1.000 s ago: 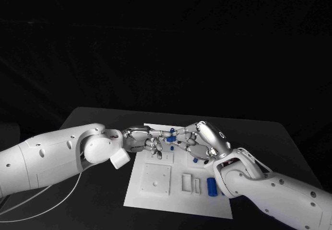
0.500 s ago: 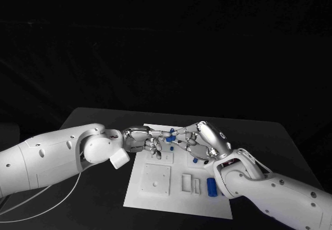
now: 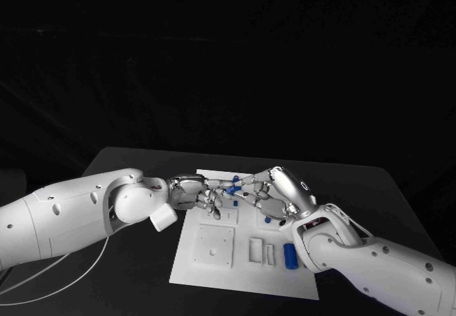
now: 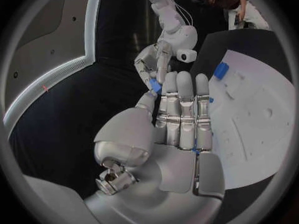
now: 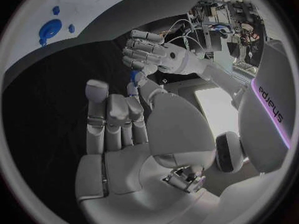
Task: Assemble the parts on the task board
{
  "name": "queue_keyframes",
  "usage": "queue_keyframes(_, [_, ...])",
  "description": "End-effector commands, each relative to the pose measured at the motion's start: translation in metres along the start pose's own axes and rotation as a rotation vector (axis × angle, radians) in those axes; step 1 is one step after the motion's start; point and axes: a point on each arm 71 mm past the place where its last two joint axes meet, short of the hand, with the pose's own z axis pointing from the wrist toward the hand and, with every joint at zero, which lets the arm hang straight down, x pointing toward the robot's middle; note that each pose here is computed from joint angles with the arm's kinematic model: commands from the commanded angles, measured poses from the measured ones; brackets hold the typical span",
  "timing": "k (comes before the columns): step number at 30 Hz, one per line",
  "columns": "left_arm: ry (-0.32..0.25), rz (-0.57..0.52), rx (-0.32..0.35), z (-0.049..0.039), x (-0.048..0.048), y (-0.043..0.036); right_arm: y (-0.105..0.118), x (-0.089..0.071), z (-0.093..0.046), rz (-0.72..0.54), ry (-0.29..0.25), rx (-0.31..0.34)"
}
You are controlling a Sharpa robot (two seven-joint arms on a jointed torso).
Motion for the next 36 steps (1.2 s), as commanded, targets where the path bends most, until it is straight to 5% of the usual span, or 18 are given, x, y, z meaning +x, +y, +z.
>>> queue_keyframes(1, [0.002, 0.002, -0.048, 0.0028, 0.0035, 0.0047, 0.0034, 0.0006, 0.0027, -0.003, 0.013, -0.019])
queue_keyframes(24, [0.012, -0.003, -0.049, 0.0037, 0.0054, 0.0046, -0.001, 0.0059, 0.002, -0.001, 0.064, 0.018])
queue_keyframes(36, [-0.029, -0.035, -0.011, 0.0033, 0.002, 0.002, -0.0012, 0.0077, 0.0011, 0.026, 0.091, 0.035])
